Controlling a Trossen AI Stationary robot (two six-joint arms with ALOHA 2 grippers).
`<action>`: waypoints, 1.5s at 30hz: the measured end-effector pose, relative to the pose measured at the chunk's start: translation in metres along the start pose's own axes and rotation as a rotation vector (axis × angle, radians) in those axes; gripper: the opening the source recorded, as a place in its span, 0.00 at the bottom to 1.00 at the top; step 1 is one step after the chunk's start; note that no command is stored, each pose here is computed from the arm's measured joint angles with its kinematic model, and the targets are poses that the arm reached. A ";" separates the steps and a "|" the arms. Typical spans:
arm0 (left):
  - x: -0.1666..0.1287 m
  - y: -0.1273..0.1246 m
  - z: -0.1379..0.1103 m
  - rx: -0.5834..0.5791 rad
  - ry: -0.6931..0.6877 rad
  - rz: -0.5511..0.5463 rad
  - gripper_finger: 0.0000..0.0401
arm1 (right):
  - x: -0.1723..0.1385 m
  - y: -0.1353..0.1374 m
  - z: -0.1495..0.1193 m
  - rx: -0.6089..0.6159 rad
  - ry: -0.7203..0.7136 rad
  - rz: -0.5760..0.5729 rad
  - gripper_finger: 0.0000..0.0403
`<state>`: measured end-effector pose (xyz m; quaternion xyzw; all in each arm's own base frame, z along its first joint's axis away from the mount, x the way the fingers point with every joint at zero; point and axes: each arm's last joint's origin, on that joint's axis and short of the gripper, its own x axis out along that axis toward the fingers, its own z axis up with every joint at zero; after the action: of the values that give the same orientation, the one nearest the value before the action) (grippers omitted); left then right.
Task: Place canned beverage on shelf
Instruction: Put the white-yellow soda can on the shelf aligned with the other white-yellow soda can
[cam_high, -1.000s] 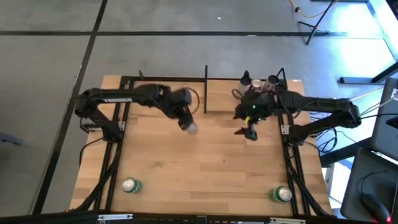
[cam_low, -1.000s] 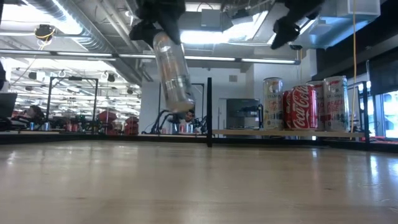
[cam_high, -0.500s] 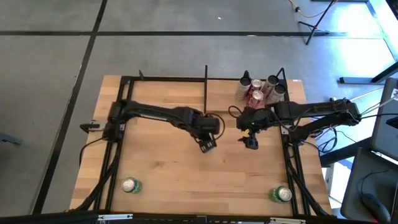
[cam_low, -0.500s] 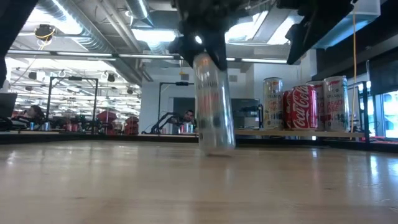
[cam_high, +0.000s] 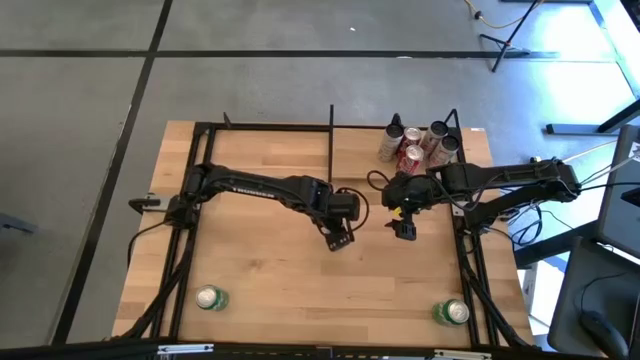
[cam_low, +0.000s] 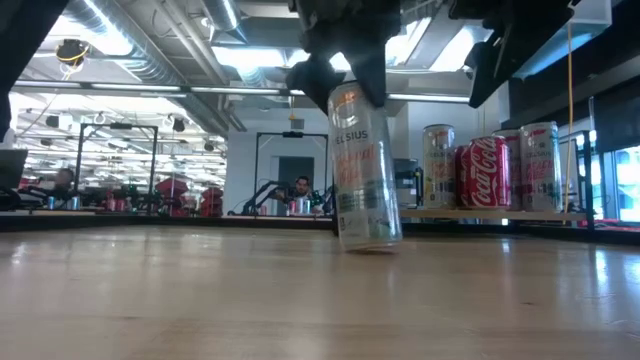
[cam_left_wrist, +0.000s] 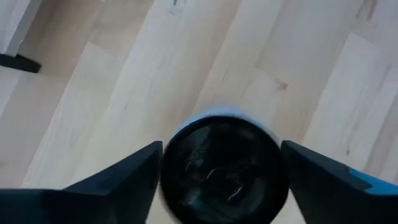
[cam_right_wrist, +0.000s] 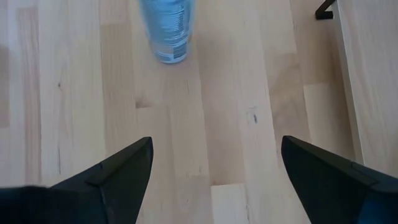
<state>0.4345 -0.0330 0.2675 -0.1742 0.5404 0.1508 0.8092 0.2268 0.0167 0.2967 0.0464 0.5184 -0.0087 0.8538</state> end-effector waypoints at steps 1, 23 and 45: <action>-0.002 0.000 0.000 0.000 0.004 -0.001 0.80 | 0.000 0.000 0.000 0.000 0.000 0.000 0.84; -0.129 0.003 -0.028 0.139 0.034 0.150 0.86 | 0.000 0.002 0.014 0.112 -0.133 0.028 0.84; -0.143 0.056 -0.191 0.002 -0.146 -0.042 0.86 | 0.043 0.047 0.093 0.033 -0.311 0.065 0.84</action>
<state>0.1997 -0.0757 0.3253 -0.1732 0.4762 0.1455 0.8497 0.3324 0.0571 0.3046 0.0752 0.3780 0.0036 0.9227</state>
